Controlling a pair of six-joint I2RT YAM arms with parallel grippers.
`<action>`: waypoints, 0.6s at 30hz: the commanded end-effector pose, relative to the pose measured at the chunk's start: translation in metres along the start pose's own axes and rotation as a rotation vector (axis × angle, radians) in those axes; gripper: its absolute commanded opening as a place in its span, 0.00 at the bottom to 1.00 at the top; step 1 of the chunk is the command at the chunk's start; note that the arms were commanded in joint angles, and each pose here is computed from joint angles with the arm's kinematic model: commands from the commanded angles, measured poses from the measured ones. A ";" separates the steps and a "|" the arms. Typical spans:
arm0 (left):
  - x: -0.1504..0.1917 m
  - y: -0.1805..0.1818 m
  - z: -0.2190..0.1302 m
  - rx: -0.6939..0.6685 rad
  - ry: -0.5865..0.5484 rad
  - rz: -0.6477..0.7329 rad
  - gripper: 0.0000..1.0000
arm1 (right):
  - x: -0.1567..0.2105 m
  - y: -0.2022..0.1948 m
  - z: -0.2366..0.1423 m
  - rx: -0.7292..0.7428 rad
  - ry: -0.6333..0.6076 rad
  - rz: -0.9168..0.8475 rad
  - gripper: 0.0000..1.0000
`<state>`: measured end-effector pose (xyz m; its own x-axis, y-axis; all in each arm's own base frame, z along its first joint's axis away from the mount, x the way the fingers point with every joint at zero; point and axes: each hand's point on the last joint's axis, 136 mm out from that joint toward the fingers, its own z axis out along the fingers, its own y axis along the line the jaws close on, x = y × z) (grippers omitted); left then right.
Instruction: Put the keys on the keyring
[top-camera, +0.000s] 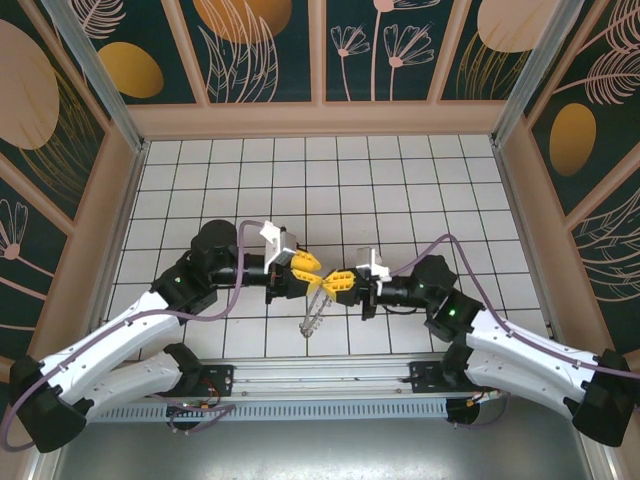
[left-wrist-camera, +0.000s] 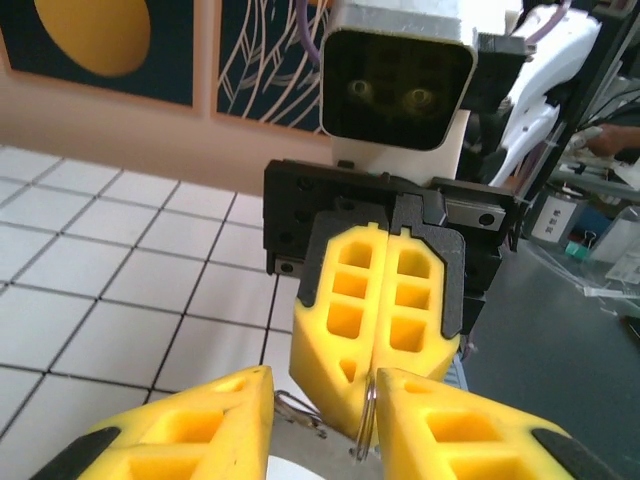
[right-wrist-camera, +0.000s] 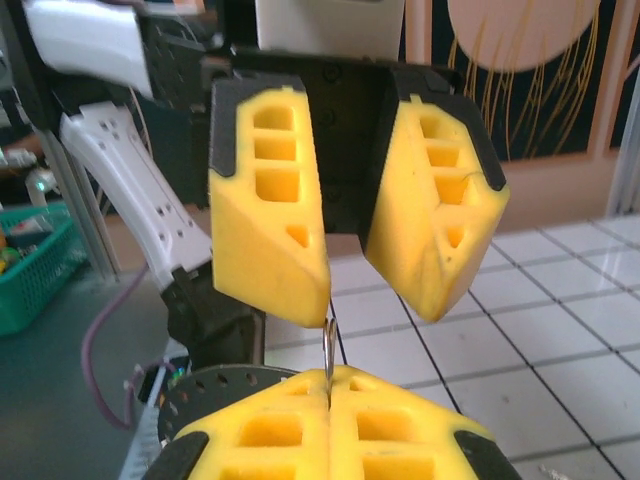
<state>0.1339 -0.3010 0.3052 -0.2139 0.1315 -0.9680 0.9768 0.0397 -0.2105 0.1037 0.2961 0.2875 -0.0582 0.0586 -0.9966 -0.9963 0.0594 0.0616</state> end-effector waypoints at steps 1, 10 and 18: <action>-0.019 -0.005 -0.004 0.001 -0.082 0.010 0.33 | -0.036 0.013 -0.010 -0.042 -0.177 -0.054 0.00; -0.024 -0.015 -0.005 0.055 -0.081 0.019 0.33 | -0.058 0.009 -0.031 0.002 -0.367 -0.060 0.00; -0.023 -0.019 -0.002 0.097 -0.076 0.024 0.30 | -0.068 0.004 -0.040 -0.003 -0.446 -0.043 0.00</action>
<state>0.1269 -0.3009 0.3195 -0.2191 0.0844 -0.9721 0.9754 -0.0057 -0.2203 0.1073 0.2657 0.3262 -0.0281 0.3724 -0.9276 -0.9950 0.0783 0.0616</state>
